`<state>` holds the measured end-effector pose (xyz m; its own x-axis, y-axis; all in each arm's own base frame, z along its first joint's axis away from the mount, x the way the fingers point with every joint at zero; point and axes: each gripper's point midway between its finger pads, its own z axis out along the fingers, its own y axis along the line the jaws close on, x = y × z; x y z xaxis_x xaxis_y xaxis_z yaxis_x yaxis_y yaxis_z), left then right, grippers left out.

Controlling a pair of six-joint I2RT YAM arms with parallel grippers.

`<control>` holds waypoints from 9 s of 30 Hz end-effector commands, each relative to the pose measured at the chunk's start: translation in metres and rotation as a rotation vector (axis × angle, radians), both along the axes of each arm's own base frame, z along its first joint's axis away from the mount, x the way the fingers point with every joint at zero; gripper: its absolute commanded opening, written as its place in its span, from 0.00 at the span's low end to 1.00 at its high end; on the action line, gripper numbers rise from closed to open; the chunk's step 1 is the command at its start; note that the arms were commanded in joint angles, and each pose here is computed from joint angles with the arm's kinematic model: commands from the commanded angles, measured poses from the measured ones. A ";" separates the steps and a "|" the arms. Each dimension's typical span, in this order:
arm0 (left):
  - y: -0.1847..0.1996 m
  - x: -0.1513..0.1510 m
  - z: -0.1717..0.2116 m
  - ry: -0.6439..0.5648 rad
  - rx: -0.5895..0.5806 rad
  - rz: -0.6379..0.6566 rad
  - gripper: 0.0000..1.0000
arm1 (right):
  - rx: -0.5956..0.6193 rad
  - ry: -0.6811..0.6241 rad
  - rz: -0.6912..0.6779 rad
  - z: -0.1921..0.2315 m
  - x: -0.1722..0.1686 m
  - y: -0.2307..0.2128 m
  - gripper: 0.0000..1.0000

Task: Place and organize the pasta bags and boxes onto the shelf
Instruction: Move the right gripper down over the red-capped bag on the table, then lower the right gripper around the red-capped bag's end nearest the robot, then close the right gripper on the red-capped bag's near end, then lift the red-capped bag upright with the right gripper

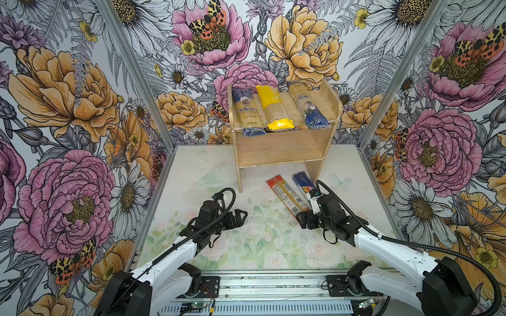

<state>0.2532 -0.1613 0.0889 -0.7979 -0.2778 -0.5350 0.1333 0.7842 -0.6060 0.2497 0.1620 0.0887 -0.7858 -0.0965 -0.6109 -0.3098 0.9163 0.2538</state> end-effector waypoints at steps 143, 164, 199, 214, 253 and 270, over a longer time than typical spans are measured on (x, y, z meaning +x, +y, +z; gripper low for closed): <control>0.013 -0.006 0.015 -0.053 -0.001 0.014 0.99 | -0.172 -0.166 0.011 -0.096 0.046 0.039 0.92; 0.013 -0.007 0.018 -0.055 -0.007 0.016 0.99 | -0.169 -0.169 -0.008 -0.103 0.041 0.042 0.61; 0.014 -0.007 0.018 -0.058 -0.005 0.015 0.99 | -0.067 -0.253 -0.004 -0.052 0.036 0.043 0.00; 0.015 -0.009 0.018 -0.061 -0.009 0.019 0.99 | 0.027 -0.372 -0.014 0.004 0.030 0.037 0.00; 0.016 -0.009 0.020 -0.061 -0.019 0.028 0.99 | 0.165 -0.495 0.004 0.162 -0.001 0.031 0.00; 0.015 -0.008 0.021 -0.063 -0.016 0.022 0.99 | 0.273 -0.559 0.024 0.222 -0.014 0.043 0.00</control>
